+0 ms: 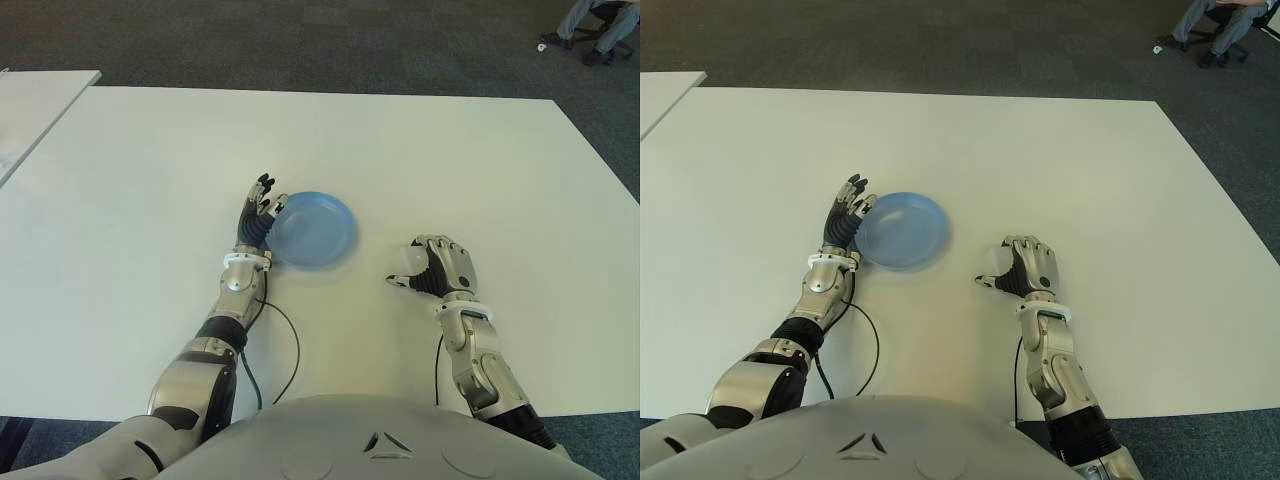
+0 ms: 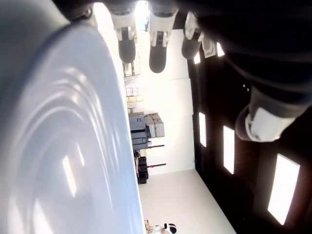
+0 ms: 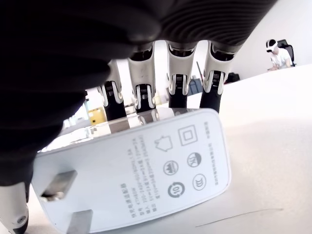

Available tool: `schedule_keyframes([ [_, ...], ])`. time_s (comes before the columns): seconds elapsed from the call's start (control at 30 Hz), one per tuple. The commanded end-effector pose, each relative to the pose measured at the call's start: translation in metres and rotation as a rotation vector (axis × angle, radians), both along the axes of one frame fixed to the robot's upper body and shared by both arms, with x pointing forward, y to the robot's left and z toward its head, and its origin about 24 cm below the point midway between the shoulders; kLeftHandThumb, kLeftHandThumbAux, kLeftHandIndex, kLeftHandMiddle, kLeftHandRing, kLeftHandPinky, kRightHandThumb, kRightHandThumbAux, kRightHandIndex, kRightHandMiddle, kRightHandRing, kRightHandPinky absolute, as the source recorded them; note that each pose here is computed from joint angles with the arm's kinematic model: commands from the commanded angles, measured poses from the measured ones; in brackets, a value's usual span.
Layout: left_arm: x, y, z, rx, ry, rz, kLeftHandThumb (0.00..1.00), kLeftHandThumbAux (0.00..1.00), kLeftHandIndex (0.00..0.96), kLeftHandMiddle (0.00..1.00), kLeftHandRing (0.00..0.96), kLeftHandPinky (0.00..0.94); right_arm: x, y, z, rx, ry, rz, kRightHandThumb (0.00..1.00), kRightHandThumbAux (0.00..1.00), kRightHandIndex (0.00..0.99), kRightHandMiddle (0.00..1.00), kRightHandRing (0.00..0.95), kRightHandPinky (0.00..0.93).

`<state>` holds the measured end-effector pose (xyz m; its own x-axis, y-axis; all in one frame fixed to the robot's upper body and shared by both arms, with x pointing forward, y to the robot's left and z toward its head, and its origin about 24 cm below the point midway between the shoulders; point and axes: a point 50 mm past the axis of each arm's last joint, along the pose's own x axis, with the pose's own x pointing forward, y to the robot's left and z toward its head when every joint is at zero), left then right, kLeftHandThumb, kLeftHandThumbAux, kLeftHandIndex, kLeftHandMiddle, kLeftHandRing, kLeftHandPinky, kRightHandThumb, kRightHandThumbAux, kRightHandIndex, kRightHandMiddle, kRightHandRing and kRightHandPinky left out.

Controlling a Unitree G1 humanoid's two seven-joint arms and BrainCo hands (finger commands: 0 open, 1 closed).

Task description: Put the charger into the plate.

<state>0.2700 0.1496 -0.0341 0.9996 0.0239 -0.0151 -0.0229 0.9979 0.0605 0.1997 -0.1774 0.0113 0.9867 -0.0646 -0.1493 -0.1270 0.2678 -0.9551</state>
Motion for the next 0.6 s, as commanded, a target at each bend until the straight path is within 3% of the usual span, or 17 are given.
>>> schedule_keyframes([
  [0.03, -0.0159, 0.0031, -0.0192, -0.032, 0.092, 0.014, 0.000, 0.515, 0.025, 0.139, 0.103, 0.052, -0.0087, -0.0036, -0.0129, 0.007, 0.090, -0.021, 0.917, 0.665, 0.387, 0.517, 0.636, 0.816],
  [0.07, -0.0160, 0.0032, -0.0192, -0.034, 0.091, 0.014, 0.000, 0.518, 0.024, 0.139, 0.104, 0.051, -0.0087, -0.0036, -0.0129, 0.008, 0.089, -0.021, 0.894, 0.670, 0.390, 0.523, 0.707, 0.822],
  [0.17, -0.0160, 0.0040, -0.0190, -0.041, 0.089, 0.017, 0.000, 0.523, 0.022, 0.139, 0.106, 0.057, -0.0085, -0.0034, -0.0126, 0.015, 0.087, -0.018, 0.867, 0.675, 0.395, 0.532, 0.793, 0.833],
  [0.6, -0.0148, 0.0066, -0.0180, -0.058, 0.086, 0.040, 0.000, 0.536, 0.021, 0.154, 0.130, 0.094, -0.0074, -0.0044, -0.0112, 0.042, 0.068, 0.006, 0.856, 0.676, 0.400, 0.539, 0.839, 0.834],
])
